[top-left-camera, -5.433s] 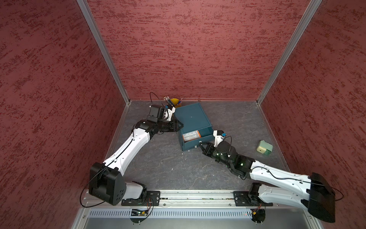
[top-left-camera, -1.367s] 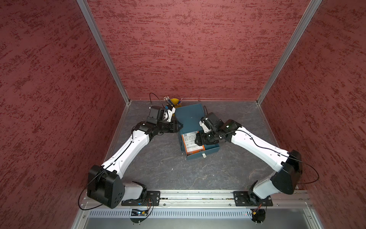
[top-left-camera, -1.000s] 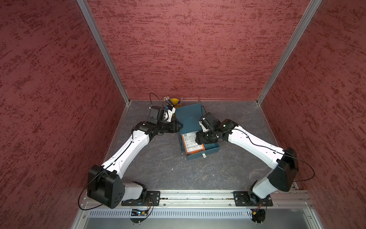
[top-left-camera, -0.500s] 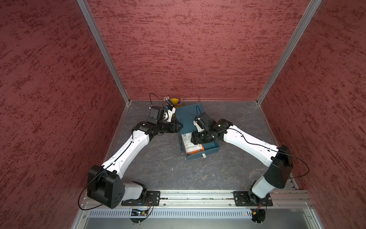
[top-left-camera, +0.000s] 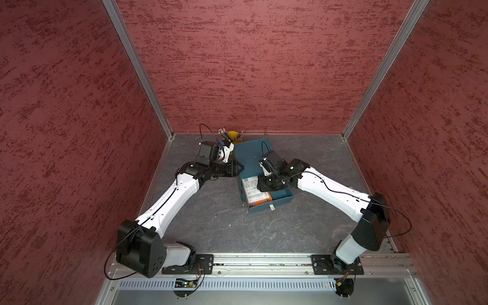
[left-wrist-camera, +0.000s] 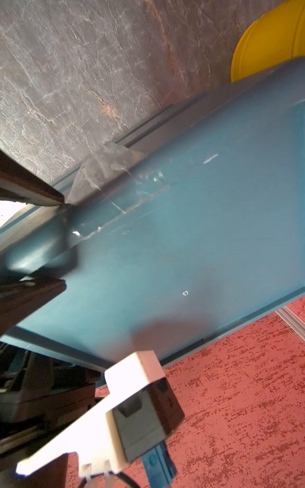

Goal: Take the seed bags out of the drawer
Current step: Pick up the seed packet from the drawer.

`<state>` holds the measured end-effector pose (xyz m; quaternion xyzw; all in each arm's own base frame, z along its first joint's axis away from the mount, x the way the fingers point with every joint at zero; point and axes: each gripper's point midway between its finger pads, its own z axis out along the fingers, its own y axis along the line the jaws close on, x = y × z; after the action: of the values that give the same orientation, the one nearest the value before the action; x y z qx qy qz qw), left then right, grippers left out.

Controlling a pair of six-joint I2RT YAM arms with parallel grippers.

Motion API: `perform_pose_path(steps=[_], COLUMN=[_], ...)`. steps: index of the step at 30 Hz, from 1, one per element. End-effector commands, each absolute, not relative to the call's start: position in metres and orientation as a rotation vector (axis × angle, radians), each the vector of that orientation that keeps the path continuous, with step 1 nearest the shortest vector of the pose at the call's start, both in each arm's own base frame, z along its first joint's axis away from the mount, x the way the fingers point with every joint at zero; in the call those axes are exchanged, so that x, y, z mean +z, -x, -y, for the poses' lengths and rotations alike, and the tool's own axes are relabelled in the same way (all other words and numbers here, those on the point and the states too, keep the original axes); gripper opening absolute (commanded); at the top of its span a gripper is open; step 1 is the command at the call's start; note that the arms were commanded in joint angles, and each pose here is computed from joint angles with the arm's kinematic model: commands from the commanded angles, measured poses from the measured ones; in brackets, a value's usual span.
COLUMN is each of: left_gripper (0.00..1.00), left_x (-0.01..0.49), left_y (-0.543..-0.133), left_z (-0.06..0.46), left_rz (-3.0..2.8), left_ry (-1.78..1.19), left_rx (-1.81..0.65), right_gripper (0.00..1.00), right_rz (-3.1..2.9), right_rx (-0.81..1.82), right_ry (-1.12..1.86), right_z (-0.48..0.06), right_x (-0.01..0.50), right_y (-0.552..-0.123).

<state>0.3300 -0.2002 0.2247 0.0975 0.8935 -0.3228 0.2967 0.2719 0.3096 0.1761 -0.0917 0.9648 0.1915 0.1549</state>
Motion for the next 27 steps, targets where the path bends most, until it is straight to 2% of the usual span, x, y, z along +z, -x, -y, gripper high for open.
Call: perform_pose_path(steps=[1, 9, 27], left_gripper=[0.48, 0.48, 0.48], left_x=[0.193, 0.192, 0.190], left_y=[-0.316, -0.316, -0.316], left_z=[0.196, 0.195, 0.194], left_rz=[-2.499, -2.503, -2.510], left_ry=[-0.264, -0.260, -0.275], left_rx=[-0.819, -0.815, -0.796], right_gripper=[0.25, 0.00, 0.00], right_rz=[-2.855, -2.842, -2.721], right_rx=[0.459, 0.500, 0.760], right_ry=[0.242, 0.256, 0.137], right_z=[-0.301, -0.307, -0.310], right_x=[0.143, 0.144, 0.205], right_y=[-0.261, -0.262, -0.269])
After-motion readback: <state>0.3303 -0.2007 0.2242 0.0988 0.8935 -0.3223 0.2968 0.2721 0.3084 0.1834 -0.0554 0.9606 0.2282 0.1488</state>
